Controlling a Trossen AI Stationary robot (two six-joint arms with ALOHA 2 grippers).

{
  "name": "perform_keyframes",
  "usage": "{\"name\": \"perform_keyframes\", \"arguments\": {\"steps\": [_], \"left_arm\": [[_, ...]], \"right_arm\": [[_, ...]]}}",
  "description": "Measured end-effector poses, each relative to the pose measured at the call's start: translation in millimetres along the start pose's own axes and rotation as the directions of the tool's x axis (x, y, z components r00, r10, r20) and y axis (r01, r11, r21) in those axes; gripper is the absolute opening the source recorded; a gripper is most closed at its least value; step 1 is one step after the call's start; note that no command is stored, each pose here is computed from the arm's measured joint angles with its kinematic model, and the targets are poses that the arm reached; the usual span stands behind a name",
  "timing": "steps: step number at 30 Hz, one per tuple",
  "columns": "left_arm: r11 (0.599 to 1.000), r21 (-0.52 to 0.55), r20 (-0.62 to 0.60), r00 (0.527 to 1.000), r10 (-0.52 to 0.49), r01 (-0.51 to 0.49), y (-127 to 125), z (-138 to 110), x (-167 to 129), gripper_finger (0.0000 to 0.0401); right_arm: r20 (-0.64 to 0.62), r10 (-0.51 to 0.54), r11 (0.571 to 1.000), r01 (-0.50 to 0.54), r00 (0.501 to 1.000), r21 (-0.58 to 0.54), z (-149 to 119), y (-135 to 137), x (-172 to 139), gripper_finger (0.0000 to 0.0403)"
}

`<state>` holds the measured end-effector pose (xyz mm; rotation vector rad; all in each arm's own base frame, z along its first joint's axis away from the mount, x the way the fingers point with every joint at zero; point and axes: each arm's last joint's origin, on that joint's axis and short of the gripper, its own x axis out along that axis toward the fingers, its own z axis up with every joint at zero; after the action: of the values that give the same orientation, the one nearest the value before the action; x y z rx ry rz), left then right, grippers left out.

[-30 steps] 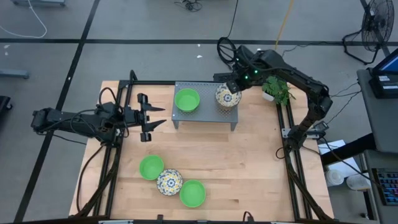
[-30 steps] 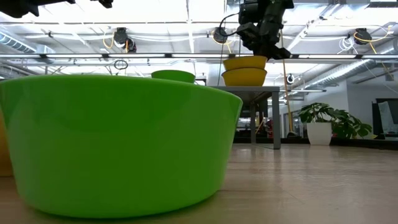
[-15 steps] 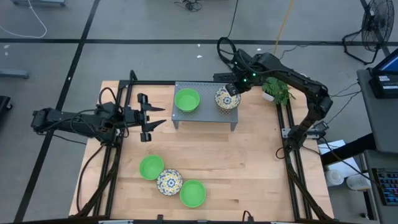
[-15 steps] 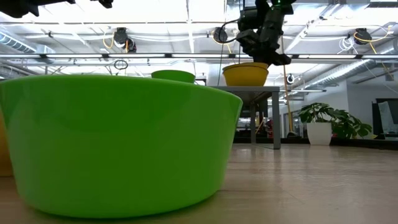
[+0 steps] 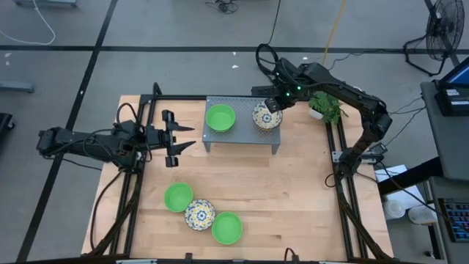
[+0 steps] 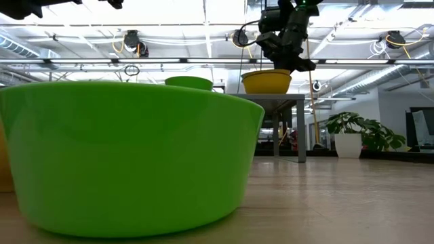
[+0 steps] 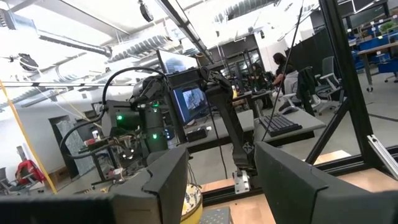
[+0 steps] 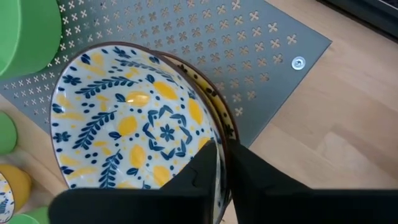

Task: Pick & Place Mini bowls
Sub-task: Stack the white patterned bowl on top of the white patterned bowl on the shelf

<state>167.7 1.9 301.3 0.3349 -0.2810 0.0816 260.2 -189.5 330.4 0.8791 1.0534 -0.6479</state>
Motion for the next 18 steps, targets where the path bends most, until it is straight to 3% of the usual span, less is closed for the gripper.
{"name": "perform_keyframes", "arguments": {"steps": [7, 18], "left_arm": [[1.0, 0.0, 0.0, 1.0, 0.0, 0.0, 0, 0, 0, 0.0191], [1.0, 0.0, 0.0, 1.0, 0.0, 0.0, 0, 0, 0, 0.0191]], "right_arm": [[0.018, 0.007, 1.0, -0.007, 1.0, -0.004, -1, 1, -4, 0.0071], [0.146, 0.067, 0.998, -0.063, 0.987, -0.032, -6, 4, -31, 0.0125]]}}
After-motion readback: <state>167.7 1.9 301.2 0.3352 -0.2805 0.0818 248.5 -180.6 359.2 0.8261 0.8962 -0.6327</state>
